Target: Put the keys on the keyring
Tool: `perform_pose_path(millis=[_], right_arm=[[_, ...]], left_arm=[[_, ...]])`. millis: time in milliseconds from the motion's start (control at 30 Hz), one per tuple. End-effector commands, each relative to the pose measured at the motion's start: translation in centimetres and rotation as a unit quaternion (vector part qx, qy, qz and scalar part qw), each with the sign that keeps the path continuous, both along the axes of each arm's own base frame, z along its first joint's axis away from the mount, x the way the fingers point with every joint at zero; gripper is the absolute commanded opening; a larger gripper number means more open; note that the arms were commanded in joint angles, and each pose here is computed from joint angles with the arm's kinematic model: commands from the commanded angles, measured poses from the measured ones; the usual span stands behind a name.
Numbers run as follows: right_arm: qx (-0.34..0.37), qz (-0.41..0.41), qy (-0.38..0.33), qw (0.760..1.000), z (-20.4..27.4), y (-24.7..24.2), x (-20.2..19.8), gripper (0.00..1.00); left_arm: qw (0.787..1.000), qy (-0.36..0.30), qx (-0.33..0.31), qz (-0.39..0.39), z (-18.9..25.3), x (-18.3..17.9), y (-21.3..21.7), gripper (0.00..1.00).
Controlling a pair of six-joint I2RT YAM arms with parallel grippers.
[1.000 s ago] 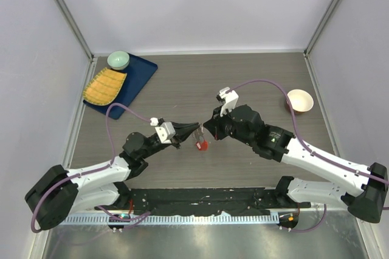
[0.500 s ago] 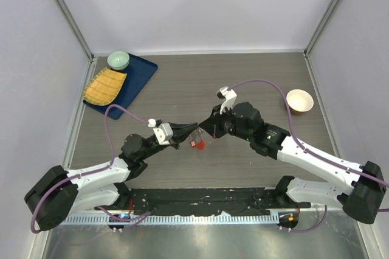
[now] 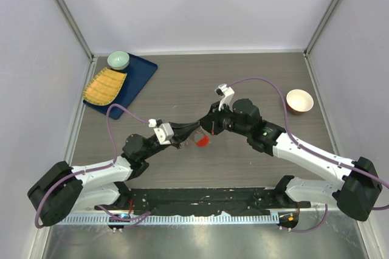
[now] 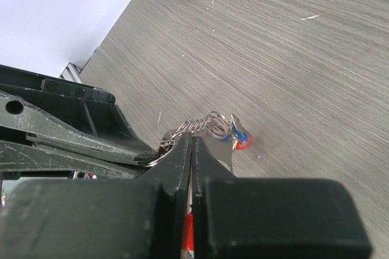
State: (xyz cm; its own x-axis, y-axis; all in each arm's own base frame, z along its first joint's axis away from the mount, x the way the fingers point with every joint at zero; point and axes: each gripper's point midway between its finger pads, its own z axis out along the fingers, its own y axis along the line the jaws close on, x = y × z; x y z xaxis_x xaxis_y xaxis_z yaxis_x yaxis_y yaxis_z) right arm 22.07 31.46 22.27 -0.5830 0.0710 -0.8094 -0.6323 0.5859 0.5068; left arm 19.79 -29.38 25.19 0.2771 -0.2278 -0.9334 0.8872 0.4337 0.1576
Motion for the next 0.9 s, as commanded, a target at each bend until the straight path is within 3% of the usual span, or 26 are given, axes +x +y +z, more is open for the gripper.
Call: perform_pose_path(millis=[0,133,400,567,867], right_arm=[[0.036,0.051,-0.008,0.998,1.1,1.3,-1.5,0.11],[-0.003,0.032,-0.029,0.999,0.2,-0.5,-0.6,0.24],[-0.102,-0.042,-0.131,0.985,0.5,-7.5,1.0,0.35],[-0.118,0.014,-0.194,0.974,1.5,-7.5,-0.2,0.39],[-0.080,0.145,-0.290,0.943,3.7,-5.6,-3.7,0.40]], left_arm=[[0.993,-0.067,-0.091,-0.030,5.8,-2.1,0.2,0.00],[0.994,-0.060,-0.095,-0.014,5.3,-1.8,0.8,0.00],[0.995,-0.047,-0.090,-0.001,4.2,-1.4,1.0,0.00],[0.995,-0.046,-0.091,-0.021,4.5,-1.7,0.4,0.00],[0.991,-0.052,-0.098,-0.070,5.8,-3.2,-0.3,0.00]])
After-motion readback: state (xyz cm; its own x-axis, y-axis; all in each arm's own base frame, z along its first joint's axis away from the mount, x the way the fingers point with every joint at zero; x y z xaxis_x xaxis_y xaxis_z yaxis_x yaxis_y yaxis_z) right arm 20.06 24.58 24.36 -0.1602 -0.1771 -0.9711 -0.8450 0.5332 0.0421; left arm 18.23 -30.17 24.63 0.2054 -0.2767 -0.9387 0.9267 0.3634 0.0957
